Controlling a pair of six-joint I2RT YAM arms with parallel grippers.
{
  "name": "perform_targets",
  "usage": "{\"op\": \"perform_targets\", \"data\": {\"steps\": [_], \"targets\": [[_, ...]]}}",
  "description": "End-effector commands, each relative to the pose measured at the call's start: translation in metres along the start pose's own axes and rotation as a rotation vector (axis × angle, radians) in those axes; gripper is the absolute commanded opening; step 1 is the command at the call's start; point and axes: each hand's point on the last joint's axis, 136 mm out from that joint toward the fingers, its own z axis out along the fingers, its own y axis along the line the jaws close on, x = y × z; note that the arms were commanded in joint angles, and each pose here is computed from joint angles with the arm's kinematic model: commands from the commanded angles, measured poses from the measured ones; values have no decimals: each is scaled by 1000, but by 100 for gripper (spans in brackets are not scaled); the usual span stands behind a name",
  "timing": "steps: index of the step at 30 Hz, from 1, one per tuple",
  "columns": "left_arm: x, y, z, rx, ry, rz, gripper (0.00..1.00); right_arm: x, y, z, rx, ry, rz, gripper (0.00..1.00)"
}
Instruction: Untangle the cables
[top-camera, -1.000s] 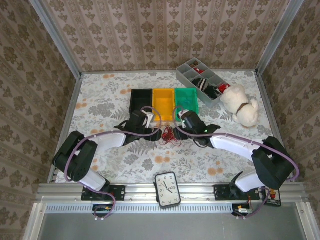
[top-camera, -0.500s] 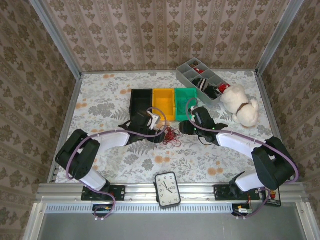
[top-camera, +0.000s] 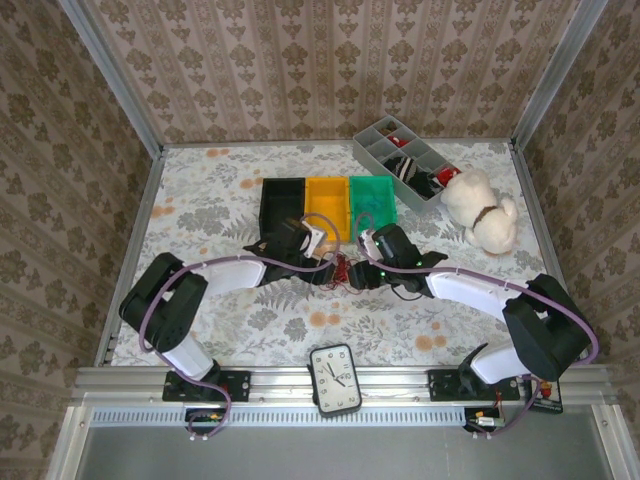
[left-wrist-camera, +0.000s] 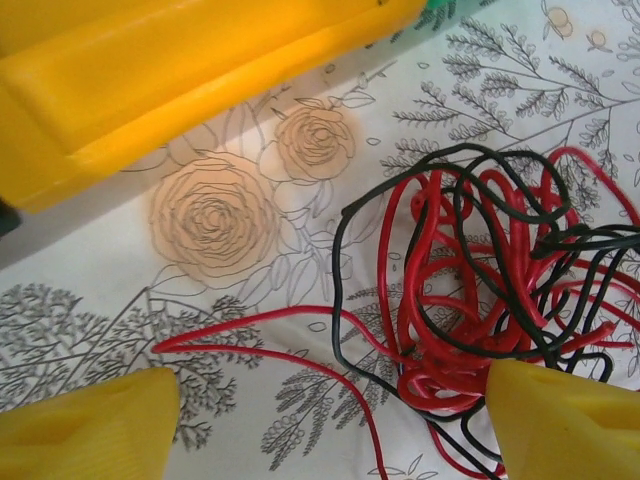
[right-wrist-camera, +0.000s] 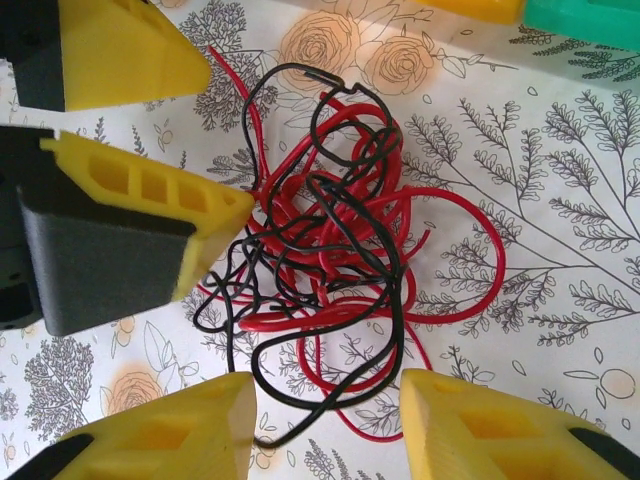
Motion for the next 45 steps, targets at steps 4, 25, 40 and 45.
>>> {"op": "perform_targets", "data": {"steps": [4, 25, 40, 45], "targets": [[-5, -8, 3, 13, 18, 59, 80, -3, 2, 5, -9, 13, -16, 38], [-37, -59, -9, 300, 25, 157, 81, 1, -32, 2, 71, -11, 54, 0], [-21, -53, 40, 230, 192, 169, 51, 1, -37, -1, 58, -44, 107, 0], [-8, -50, 51, 196, 246, 169, 28, 0, -50, -6, 72, -63, 167, 4]]}}
